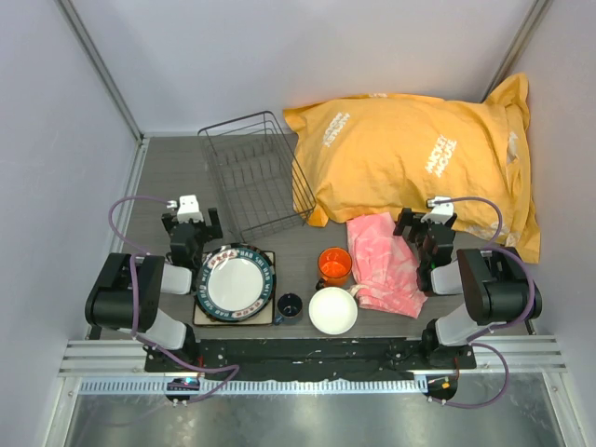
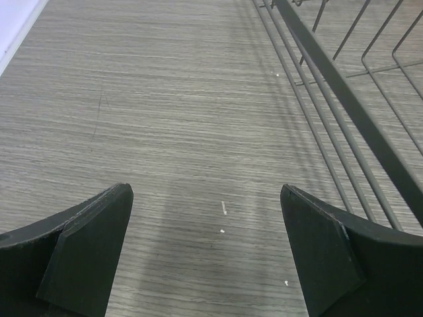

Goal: Load the mixed dishes into the dish rack

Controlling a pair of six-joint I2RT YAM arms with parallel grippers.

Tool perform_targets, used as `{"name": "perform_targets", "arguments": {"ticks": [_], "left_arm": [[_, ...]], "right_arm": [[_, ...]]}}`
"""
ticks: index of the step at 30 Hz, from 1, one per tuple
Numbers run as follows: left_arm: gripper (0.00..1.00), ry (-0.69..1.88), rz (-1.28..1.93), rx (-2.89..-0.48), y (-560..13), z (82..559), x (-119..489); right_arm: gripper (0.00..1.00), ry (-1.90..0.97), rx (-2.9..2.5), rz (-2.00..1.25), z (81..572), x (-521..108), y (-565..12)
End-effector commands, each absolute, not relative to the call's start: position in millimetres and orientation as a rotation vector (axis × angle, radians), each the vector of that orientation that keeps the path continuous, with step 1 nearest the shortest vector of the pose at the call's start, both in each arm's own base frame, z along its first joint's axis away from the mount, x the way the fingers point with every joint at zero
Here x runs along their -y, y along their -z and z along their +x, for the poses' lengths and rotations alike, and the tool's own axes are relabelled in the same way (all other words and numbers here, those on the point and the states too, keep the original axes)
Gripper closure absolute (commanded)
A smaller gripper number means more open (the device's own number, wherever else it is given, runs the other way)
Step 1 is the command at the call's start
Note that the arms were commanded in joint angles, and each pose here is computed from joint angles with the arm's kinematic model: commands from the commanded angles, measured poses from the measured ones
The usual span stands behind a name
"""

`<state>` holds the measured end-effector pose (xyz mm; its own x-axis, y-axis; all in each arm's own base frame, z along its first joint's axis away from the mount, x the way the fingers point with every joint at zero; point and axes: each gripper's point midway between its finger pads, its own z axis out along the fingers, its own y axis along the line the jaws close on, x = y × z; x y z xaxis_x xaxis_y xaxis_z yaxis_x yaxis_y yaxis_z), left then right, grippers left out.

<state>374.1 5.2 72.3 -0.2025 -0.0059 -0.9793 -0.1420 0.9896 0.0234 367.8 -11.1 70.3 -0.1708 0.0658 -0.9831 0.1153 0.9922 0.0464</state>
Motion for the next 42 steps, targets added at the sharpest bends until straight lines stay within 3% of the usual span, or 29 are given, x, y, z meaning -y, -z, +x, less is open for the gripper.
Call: {"name": "perform_targets", "arguments": {"ticks": [1,42], "left_arm": [[0.00,-0.111,-0.115,-1.709,-92.2,381.9,-6.5],[0.00,-0.176,-0.246,-1.670,-101.3,377.4,-25.3]], "right_arm": [[0.01,0.055,-1.682,0.128,376.4,13.0,-87.0],[0.00,0.073,-1.684,0.161,372.3,17.9,-100.0]]}}
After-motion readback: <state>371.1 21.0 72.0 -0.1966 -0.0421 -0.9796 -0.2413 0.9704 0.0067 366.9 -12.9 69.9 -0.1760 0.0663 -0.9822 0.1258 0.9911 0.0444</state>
